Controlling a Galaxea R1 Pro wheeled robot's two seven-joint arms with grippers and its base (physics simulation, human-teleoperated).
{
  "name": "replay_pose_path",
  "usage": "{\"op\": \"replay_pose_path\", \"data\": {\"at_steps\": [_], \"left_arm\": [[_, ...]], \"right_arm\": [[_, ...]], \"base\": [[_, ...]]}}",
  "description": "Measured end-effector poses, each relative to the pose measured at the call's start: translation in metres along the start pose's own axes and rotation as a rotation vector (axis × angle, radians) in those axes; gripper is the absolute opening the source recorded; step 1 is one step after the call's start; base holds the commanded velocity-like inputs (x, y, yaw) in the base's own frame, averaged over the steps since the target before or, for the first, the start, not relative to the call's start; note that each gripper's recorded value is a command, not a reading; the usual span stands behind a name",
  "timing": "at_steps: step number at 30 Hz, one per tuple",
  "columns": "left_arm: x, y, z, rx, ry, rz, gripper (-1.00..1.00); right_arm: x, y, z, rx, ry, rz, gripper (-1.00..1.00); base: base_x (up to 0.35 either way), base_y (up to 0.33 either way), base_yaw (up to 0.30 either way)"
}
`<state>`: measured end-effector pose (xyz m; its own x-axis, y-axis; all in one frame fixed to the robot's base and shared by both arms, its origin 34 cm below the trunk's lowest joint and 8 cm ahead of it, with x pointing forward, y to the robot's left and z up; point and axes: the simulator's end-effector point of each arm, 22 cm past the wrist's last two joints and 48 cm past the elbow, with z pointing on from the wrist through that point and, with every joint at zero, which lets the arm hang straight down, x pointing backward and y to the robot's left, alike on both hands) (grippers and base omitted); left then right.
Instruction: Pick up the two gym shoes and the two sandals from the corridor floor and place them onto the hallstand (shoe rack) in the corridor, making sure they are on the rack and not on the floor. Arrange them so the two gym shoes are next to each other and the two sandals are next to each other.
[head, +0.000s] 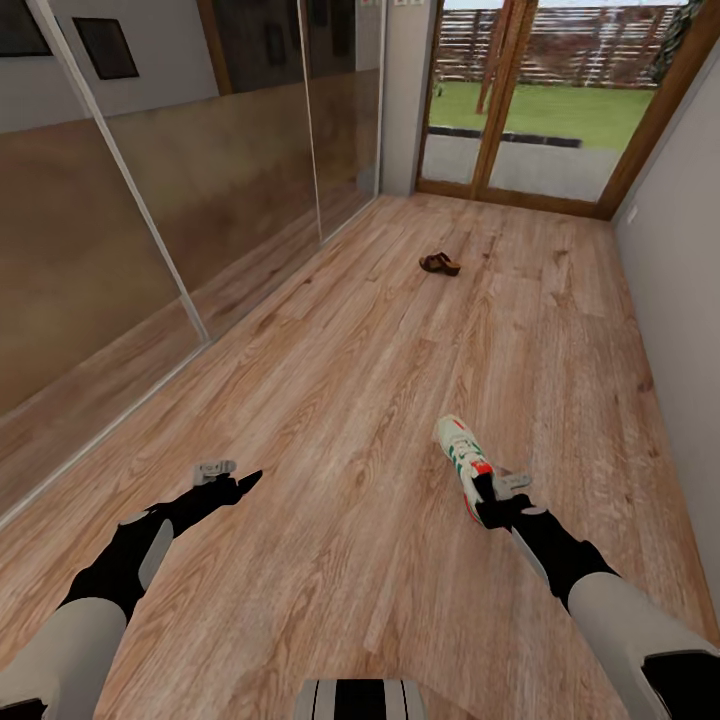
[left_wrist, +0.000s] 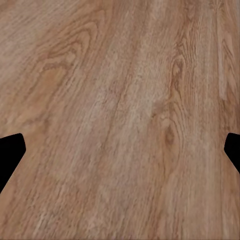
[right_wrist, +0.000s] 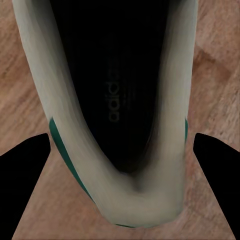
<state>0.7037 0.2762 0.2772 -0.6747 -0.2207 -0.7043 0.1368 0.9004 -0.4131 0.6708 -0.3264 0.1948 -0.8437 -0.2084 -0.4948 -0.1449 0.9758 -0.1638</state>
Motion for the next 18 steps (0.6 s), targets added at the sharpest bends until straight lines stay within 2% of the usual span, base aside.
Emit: {"op": "replay_pose_path", "data": {"at_steps": [8, 18], "left_arm": [[0.0, -0.001, 0.0, 0.002, -0.001, -0.001, 1.0], [-0.024, -0.011, -0.009, 0.013, -0.036, 0.014, 1.0]], "right_arm": [[0.002, 0.002, 0.001, -0.004, -0.009, 0.005, -1.0], [-0.02, -0.004, -0.014, 0.003, -0.051, 0.01, -1.0]], "base": [[0.008, -0.003, 0.0], [0.001, 0.0, 0.0]]}}
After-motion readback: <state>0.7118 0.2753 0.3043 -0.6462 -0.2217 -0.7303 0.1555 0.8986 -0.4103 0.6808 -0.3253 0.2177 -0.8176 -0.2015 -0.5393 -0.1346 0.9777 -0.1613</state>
